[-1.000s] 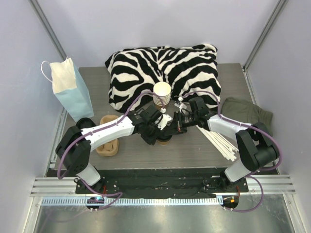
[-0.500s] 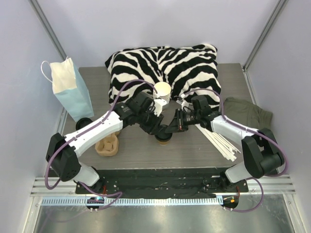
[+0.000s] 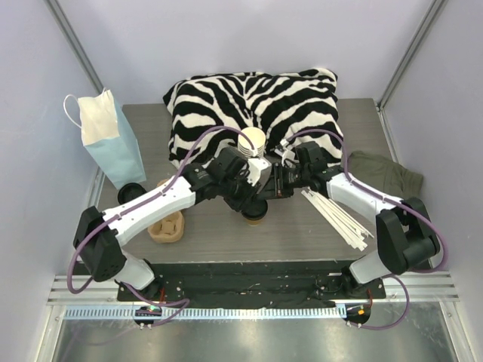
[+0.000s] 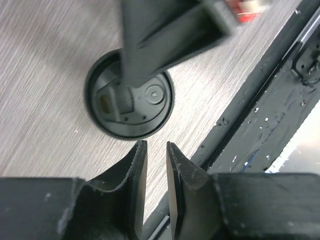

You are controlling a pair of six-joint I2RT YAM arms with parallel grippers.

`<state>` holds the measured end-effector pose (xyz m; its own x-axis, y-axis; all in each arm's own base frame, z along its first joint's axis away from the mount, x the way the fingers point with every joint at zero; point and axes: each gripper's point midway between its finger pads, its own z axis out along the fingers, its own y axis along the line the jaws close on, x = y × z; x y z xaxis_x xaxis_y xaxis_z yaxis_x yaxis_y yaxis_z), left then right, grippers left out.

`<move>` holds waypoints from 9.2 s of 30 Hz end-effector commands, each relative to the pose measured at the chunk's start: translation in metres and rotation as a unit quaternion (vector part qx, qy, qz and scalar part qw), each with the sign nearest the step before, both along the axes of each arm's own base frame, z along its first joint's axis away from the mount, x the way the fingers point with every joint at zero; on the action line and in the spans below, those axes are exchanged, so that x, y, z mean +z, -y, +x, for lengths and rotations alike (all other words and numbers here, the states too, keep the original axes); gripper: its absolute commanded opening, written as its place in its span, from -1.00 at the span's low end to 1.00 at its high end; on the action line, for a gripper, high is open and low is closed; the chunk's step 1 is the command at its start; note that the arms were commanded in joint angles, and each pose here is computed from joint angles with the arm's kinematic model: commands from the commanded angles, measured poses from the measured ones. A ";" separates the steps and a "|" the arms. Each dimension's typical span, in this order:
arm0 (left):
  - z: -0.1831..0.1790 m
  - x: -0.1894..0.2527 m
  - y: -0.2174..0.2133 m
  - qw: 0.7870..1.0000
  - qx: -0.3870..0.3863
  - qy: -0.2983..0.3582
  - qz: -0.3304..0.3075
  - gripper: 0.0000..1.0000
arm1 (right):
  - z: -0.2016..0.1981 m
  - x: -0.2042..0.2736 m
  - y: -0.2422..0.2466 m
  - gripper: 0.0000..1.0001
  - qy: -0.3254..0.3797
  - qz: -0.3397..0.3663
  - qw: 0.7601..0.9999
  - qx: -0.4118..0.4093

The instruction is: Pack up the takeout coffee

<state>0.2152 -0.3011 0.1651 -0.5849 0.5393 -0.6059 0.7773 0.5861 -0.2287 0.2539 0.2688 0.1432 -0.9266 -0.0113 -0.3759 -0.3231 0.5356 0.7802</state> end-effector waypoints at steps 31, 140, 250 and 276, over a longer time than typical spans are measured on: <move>0.004 0.005 0.017 0.998 -0.032 0.047 0.015 -0.57 | -0.007 -0.028 0.000 -0.66 -0.018 -0.035 0.999 0.014; 0.039 -0.002 -0.001 0.959 0.110 -0.185 -0.186 -0.70 | -0.013 0.036 0.015 -0.61 0.045 0.006 0.999 -0.027; 0.033 -0.082 -0.013 0.952 0.149 -0.255 -0.082 -0.91 | -0.014 0.027 -0.029 -0.53 0.254 -0.184 0.945 0.091; 0.037 -0.067 -0.011 0.958 0.135 -0.236 -0.094 -0.87 | -0.016 0.014 -0.023 -0.50 0.210 -0.150 0.960 0.103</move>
<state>0.2544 -0.3048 0.1195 -0.9210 0.2062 -0.3305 0.3864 0.5912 -0.7079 0.2208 0.2755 0.1019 -0.7095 -0.4275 -0.5602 -0.6629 0.6748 0.3246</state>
